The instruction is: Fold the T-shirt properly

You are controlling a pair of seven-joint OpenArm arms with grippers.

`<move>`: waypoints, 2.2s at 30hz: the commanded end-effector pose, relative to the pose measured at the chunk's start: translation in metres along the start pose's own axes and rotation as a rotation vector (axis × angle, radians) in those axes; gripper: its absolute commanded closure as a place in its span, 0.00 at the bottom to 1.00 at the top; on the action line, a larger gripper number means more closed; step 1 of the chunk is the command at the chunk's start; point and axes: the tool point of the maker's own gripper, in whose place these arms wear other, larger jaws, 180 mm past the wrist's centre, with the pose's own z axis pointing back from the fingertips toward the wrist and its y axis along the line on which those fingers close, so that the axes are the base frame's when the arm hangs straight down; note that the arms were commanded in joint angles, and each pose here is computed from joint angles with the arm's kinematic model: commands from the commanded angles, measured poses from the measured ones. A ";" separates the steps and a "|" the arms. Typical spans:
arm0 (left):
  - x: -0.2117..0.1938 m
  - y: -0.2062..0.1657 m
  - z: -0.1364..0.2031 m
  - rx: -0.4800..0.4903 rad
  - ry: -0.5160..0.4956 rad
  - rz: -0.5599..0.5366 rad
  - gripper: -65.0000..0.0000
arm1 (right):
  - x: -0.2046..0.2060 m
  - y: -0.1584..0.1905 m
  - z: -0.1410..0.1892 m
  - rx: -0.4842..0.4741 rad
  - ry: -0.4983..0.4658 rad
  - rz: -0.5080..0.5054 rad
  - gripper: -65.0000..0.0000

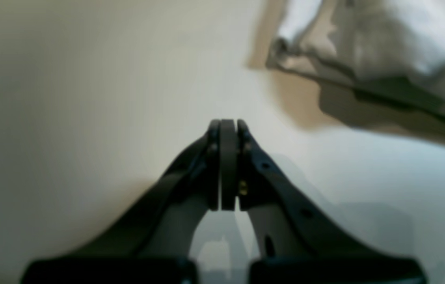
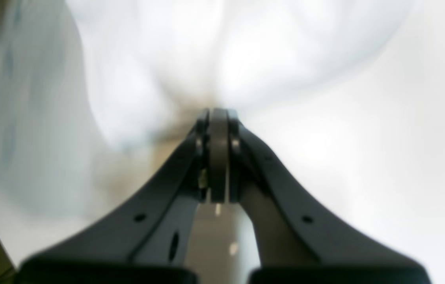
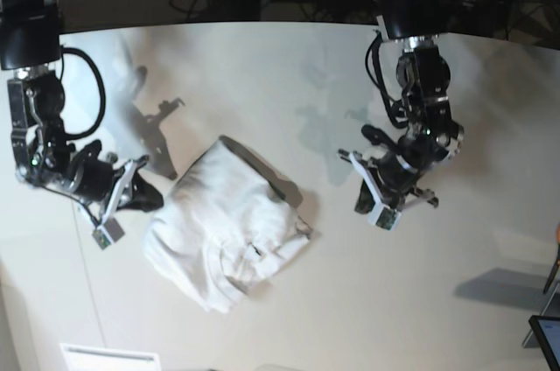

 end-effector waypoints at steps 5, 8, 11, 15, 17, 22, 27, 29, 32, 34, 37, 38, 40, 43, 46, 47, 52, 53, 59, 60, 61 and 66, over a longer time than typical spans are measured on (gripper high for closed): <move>-0.014 -0.024 0.028 -0.009 -0.016 -0.016 1.00 | 0.052 0.011 -0.010 0.042 -0.060 0.086 1.00; -0.021 -0.034 0.032 -0.027 -0.006 -0.010 1.00 | 0.043 0.012 -0.027 0.063 -0.028 0.048 1.00; -0.016 -0.037 0.029 -0.028 -0.020 0.011 1.00 | 0.045 0.017 -0.043 0.088 -0.012 0.043 1.00; -0.004 -0.036 0.015 -0.042 -0.038 0.020 1.00 | 0.057 0.028 -0.052 0.112 -0.023 0.084 1.00; 0.001 -0.037 0.004 -0.057 -0.042 0.043 1.00 | 0.067 0.028 -0.052 0.112 -0.035 0.099 1.00; 0.017 -0.049 -0.030 -0.112 -0.044 0.104 1.00 | 0.082 0.012 -0.051 0.080 -0.041 0.091 1.00; 0.038 -0.081 -0.065 -0.229 -0.033 0.074 1.00 | 0.080 -0.025 -0.053 -0.025 0.008 0.117 1.00; 0.046 -0.089 -0.078 -0.239 -0.050 0.095 1.00 | 0.074 -0.031 -0.058 -0.050 0.027 0.132 1.00; 0.054 -0.093 -0.097 -0.228 -0.070 0.142 1.00 | 0.057 -0.041 -0.066 -0.088 0.087 0.144 1.00; 0.058 -0.095 -0.108 -0.235 -0.076 0.166 1.00 | 0.048 -0.041 -0.069 -0.078 0.107 0.147 1.00; 0.067 -0.102 -0.124 -0.252 -0.086 0.204 1.00 | 0.031 -0.035 -0.074 -0.037 0.136 0.139 1.00; 0.069 -0.101 -0.127 -0.251 -0.089 0.212 1.00 | 0.022 -0.033 -0.075 -0.034 0.150 0.129 1.00; 0.077 -0.100 -0.132 -0.256 -0.104 0.219 1.00 | 0.005 -0.030 -0.076 -0.026 0.171 0.113 1.00; 0.088 -0.096 -0.136 -0.256 -0.126 0.221 1.00 | -0.015 -0.026 -0.077 -0.016 0.198 0.092 1.00; 0.103 -0.088 -0.139 -0.249 -0.145 0.207 1.00 | -0.034 -0.022 -0.077 -0.007 0.223 0.073 1.00; 0.107 -0.086 -0.140 -0.247 -0.154 0.205 1.00 | -0.039 -0.021 -0.077 -0.005 0.230 0.068 1.00; 0.118 -0.066 -0.147 -0.232 -0.162 0.201 1.00 | -0.059 0.000 -0.075 0.031 0.244 0.082 1.00; 0.118 -0.061 -0.149 -0.227 -0.166 0.202 1.00 | -0.060 0.007 -0.073 0.040 0.250 0.101 1.00; 0.118 -0.051 -0.155 -0.220 -0.185 0.238 1.00 | -0.054 0.041 -0.063 0.005 0.238 0.143 1.00; 0.118 -0.050 -0.155 -0.220 -0.189 0.240 1.00 | -0.051 0.044 -0.060 -0.010 0.222 0.135 1.00; 0.118 -0.049 -0.155 -0.218 -0.189 0.241 1.00 | -0.047 0.047 -0.058 -0.020 0.206 0.125 1.00; 0.111 -0.037 -0.154 -0.199 -0.178 0.245 1.00 | -0.030 0.052 -0.055 -0.049 0.164 0.071 1.00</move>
